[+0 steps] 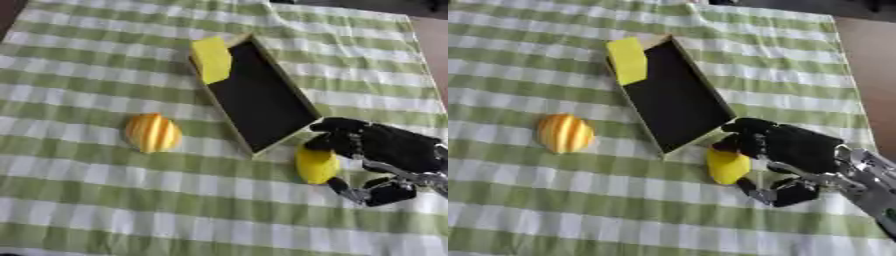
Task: Pick up objects on the table and place them in the box.
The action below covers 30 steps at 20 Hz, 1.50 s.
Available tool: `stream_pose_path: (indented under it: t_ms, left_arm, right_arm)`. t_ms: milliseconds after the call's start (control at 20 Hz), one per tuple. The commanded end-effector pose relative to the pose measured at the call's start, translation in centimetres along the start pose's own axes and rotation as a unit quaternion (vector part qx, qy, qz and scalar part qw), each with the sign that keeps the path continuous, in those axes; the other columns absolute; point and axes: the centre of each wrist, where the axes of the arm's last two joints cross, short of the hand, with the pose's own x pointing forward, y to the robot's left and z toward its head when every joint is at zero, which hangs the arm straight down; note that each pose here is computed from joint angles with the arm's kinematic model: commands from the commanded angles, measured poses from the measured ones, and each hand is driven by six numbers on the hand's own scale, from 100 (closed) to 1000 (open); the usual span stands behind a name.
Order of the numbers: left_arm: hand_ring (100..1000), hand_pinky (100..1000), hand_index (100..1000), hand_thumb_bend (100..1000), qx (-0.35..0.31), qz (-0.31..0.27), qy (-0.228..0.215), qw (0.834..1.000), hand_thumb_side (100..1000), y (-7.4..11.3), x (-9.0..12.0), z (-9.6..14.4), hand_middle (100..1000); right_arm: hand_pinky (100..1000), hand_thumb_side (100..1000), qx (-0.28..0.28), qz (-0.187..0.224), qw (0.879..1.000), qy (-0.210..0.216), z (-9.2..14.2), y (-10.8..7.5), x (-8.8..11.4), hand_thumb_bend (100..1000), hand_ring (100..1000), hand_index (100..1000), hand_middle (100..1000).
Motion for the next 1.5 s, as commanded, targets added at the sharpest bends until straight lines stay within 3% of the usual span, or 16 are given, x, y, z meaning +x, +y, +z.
stream_pose_path:
  t_ms: [50,350,750,900,950,1000,1200,1300,1500]
  left_arm:
    - [792,735,760,100,-0.008,-0.005,-0.018,1.000,565,0.2,0.8,-0.9,687]
    - [792,736,761,100,-0.007,-0.001,-0.020,1.000,565,-0.1,0.9,-1.0,686]
    - [792,738,761,100,-0.007,0.003,-0.018,1.000,566,-0.4,1.0,-0.9,687]
    - [793,739,761,100,-0.007,0.003,-0.016,1.000,566,-0.4,1.0,-0.9,687]
    - [793,739,762,100,-0.007,0.002,-0.016,1.000,568,-0.4,1.0,-0.9,688]
    - [793,739,762,100,-0.007,0.001,-0.016,1.000,566,-0.4,1.0,-0.9,688]
    - [793,740,762,100,-0.008,0.000,-0.018,1.000,565,-0.4,1.1,-1.0,688]
    - [794,740,758,100,-0.008,0.000,-0.020,1.000,565,-0.5,1.1,-1.1,688]
    - [793,740,757,100,-0.010,-0.002,-0.021,1.000,565,-0.6,1.1,-1.2,687]
  right_arm:
    - [1000,255,-0.007,0.007,1.000,-0.002,-0.1,-0.6,0.0,100,958,890,714]
    - [908,228,-0.055,-0.013,0.998,0.000,-0.2,-0.9,-0.1,100,837,737,531]
    - [849,198,-0.107,-0.066,0.991,-0.034,-0.2,-0.3,0.3,100,722,565,412]
    - [841,202,-0.115,-0.091,0.988,-0.056,-0.2,0.0,0.5,100,710,572,388]
    - [842,273,-0.114,-0.097,0.987,-0.063,-0.1,0.1,0.5,100,710,579,388]
    - [842,210,-0.115,-0.103,0.986,-0.069,-0.1,0.0,0.5,100,712,583,390]
    - [851,250,-0.138,-0.116,0.980,-0.090,0.0,-0.6,0.0,100,724,602,401]
    - [892,250,-0.151,-0.114,0.978,-0.088,0.1,-1.4,-0.5,100,742,598,397]
    - [891,280,-0.177,-0.114,0.975,-0.068,0.1,-3.0,-1.3,100,729,602,399]
